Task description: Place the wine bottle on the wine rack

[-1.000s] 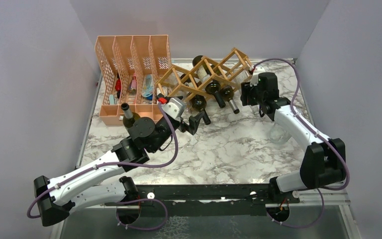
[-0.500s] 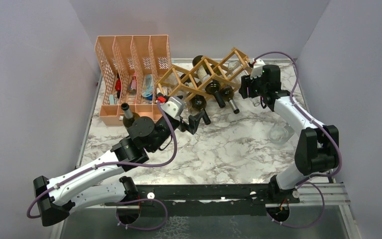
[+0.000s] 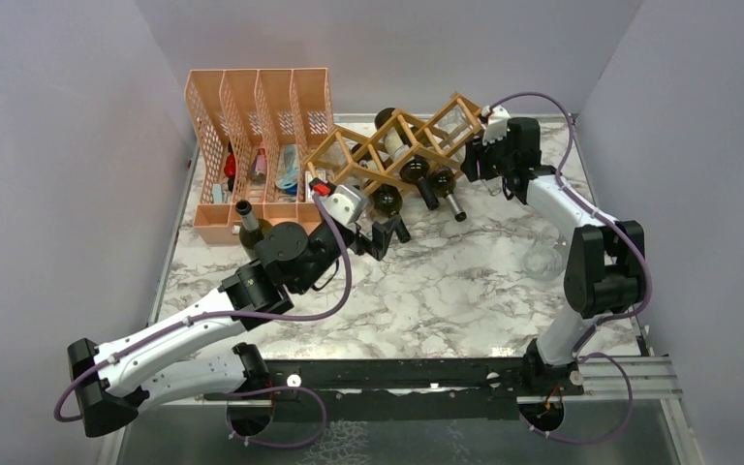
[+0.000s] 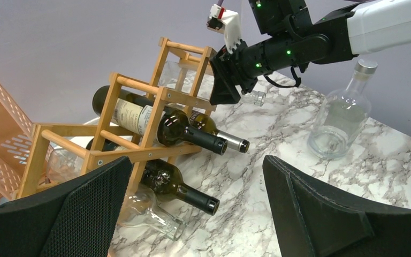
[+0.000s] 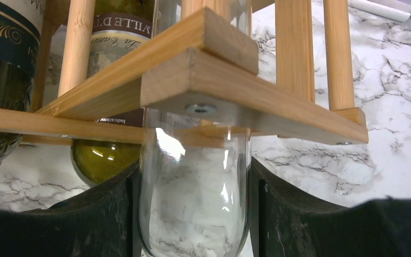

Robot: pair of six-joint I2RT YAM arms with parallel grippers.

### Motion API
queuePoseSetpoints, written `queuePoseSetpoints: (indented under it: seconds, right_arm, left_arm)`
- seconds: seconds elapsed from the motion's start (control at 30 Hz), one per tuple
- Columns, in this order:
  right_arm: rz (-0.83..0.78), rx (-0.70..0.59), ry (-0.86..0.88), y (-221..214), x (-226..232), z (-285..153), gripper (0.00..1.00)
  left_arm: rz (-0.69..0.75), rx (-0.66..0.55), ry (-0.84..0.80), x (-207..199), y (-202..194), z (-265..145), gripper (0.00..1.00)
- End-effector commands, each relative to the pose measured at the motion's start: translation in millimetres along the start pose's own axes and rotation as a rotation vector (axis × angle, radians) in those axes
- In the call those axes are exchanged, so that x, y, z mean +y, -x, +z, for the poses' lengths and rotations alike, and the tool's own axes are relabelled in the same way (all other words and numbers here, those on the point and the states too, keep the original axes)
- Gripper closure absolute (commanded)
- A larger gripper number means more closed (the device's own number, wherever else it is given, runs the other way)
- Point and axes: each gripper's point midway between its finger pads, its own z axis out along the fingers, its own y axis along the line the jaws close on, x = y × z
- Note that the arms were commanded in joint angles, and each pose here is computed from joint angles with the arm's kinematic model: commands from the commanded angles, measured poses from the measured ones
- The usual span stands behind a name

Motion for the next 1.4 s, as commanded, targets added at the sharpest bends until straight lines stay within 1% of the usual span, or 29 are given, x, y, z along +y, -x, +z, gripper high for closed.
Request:
queuePoseSetpoints:
  seconds: [0.0,0.1,0.33,0.43,0.5,0.7,0.9,1.1,1.23,1.37]
  right_arm:
    - [-0.065,-0.135,-0.022,46,-12,2,0.57]
    - [-0.082,-0.147,-0.031,49,-14,2,0.47]
    - [-0.077,-0.129,-0.057,46,-18,1,0.3]
    - [-0.063,-0.139,-0.066,49,-18,-4,0.18]
    - [-0.058,-0.144,-0.081,52,-21,-7,0.15]
    - [-0.039,-0.148,-0.119,58,-25,-19,0.14]
    - [0.028,-0.141,-0.164,65,-26,-43,0.14]
    - [0.114,-0.046,-0.136,40,-13,-61,0.16]
    - [0.161,0.004,-0.132,22,-6,-70,0.19]
    - [0.191,-0.013,-0.126,25,-1,-83,0.21]
  left_arm:
    - [-0.032,-0.029,0.013,1,15,2,0.01]
    - [-0.034,-0.025,0.013,1,15,3,0.01]
    - [-0.029,-0.02,0.007,-1,14,5,0.01]
    - [-0.026,-0.017,0.012,0,14,6,0.01]
    - [-0.027,-0.018,0.01,0,15,5,0.01]
    - [-0.02,-0.012,0.015,1,13,4,0.01]
    - [-0.014,-0.007,0.033,4,10,3,0.01]
    - [-0.011,0.005,0.079,12,7,3,0.01]
    - [-0.053,0.063,0.164,26,-1,10,0.01]
    - [-0.147,0.177,0.251,54,-20,31,0.01]
